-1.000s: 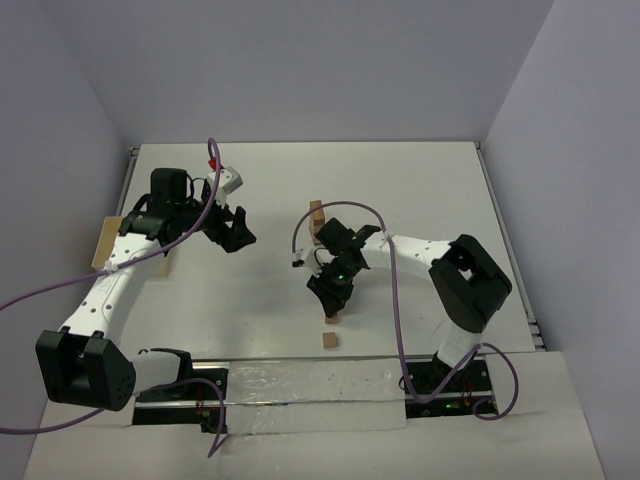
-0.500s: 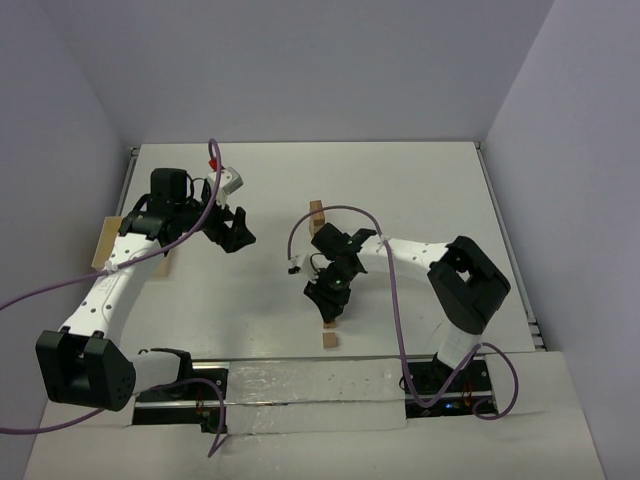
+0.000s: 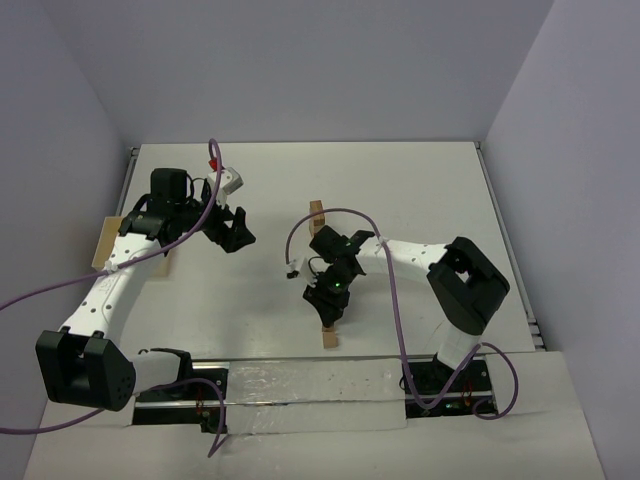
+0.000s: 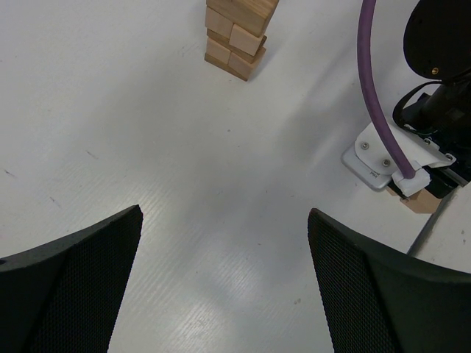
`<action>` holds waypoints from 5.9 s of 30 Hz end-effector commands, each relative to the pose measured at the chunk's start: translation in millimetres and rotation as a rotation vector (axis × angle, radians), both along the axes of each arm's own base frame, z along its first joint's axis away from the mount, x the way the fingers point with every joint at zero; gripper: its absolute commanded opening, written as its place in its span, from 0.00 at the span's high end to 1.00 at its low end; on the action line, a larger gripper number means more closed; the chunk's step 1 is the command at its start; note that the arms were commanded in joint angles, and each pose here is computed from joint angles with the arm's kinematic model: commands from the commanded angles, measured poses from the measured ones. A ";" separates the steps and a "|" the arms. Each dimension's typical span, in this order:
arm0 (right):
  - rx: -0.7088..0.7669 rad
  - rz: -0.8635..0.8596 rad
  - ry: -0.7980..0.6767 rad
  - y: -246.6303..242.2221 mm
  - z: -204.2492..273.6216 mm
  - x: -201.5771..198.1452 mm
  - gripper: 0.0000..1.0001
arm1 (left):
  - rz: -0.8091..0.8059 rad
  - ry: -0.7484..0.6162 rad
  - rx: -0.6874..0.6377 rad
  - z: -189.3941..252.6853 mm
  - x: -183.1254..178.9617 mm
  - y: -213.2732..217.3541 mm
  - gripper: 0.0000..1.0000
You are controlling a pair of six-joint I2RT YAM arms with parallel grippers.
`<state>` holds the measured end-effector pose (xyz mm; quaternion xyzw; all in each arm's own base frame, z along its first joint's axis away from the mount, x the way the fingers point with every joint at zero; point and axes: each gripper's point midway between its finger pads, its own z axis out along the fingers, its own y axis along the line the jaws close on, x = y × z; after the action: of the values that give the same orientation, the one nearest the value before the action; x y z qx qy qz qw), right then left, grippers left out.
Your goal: Build the wood block tower
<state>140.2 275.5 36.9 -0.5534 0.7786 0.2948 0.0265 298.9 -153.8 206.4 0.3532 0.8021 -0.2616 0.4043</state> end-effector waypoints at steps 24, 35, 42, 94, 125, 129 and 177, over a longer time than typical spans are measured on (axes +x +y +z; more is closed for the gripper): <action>0.026 0.113 -0.043 -3.0 5.5 -5.2 0.59 | -0.014 -0.052 -0.006 16.2 2.4 -2.1 0.01; 0.001 0.210 -0.088 -7.2 3.9 3.1 0.60 | -0.015 -0.051 -0.005 16.2 2.7 -2.0 0.01; 0.008 0.222 -0.072 -5.6 8.1 -0.7 0.59 | -0.017 -0.048 -0.003 14.8 3.6 -2.2 0.01; 0.235 0.061 -0.373 -1.5 83.4 4.7 0.00 | 0.037 -0.057 -0.020 14.5 4.9 0.4 0.01; 0.133 0.279 -0.511 -2.7 2.8 -27.3 0.00 | 0.024 -0.047 -0.009 3.6 5.3 -0.1 0.01; 0.128 0.273 -0.506 -1.2 -0.3 -30.3 0.00 | 0.024 -0.050 -0.009 4.0 5.9 -0.2 0.01; 0.180 0.272 -0.483 -19.7 86.4 18.5 0.58 | 0.004 -0.042 -0.002 -0.2 6.5 -1.4 0.01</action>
<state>122.8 261.2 55.4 -0.6920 0.6689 0.2060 0.1765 299.8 -150.7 199.3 0.3412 0.8090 -0.2539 0.4058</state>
